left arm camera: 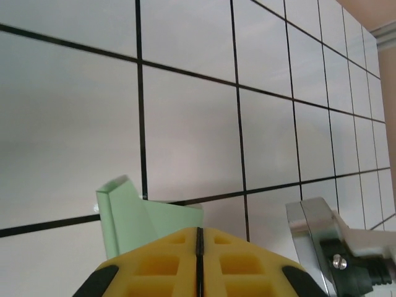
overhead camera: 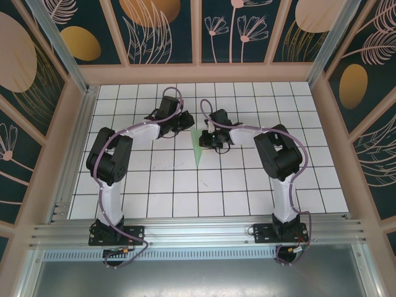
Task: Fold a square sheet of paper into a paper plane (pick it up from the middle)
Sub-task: Fold the wing for the fifth time at the center of the table.
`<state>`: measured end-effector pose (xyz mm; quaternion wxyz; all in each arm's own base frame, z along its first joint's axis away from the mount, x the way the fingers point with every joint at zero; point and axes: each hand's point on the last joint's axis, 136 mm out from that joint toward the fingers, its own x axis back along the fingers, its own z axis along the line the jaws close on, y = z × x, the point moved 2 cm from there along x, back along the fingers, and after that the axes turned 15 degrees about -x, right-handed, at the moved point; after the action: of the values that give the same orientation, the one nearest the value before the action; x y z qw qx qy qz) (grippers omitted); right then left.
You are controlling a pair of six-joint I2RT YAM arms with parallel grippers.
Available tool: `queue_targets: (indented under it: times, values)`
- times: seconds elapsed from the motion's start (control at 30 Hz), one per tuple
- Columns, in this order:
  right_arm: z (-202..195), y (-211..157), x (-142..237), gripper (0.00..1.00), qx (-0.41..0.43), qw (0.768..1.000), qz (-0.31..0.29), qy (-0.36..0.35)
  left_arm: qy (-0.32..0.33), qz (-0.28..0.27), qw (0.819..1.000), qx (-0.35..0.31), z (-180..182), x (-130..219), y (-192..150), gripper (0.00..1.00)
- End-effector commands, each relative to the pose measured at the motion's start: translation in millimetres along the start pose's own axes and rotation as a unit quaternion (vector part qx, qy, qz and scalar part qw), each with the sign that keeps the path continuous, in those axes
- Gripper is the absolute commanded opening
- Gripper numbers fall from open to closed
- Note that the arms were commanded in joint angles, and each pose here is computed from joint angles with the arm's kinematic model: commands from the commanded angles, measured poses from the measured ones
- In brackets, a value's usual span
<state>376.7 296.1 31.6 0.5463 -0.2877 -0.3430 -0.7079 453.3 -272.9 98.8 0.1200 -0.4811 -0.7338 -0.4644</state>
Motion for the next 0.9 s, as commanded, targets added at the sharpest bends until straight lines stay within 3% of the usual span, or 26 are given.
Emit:
queue_targets:
  times: [0.0, 0.53, 0.87]
  values:
    - [-73.9, -50.0, -28.8, 0.0, -0.042, 0.989, 0.082, -0.114, -0.018, 0.033, 0.999, 0.01, 2.3, -17.2, -22.1, 0.09]
    - [-44.6, -37.7, -20.0, 0.0, -0.024, 0.995, 0.077, -0.067, 0.075, 0.088, 0.993, 0.009, 47.1, -47.1, -55.1, 0.04]
    - [25.2, -14.8, 27.4, 0.0, -0.008, 0.998, 0.026, 0.053, 0.098, 0.102, 0.99, 0.01, 57.1, -44.4, -66.9, 0.03]
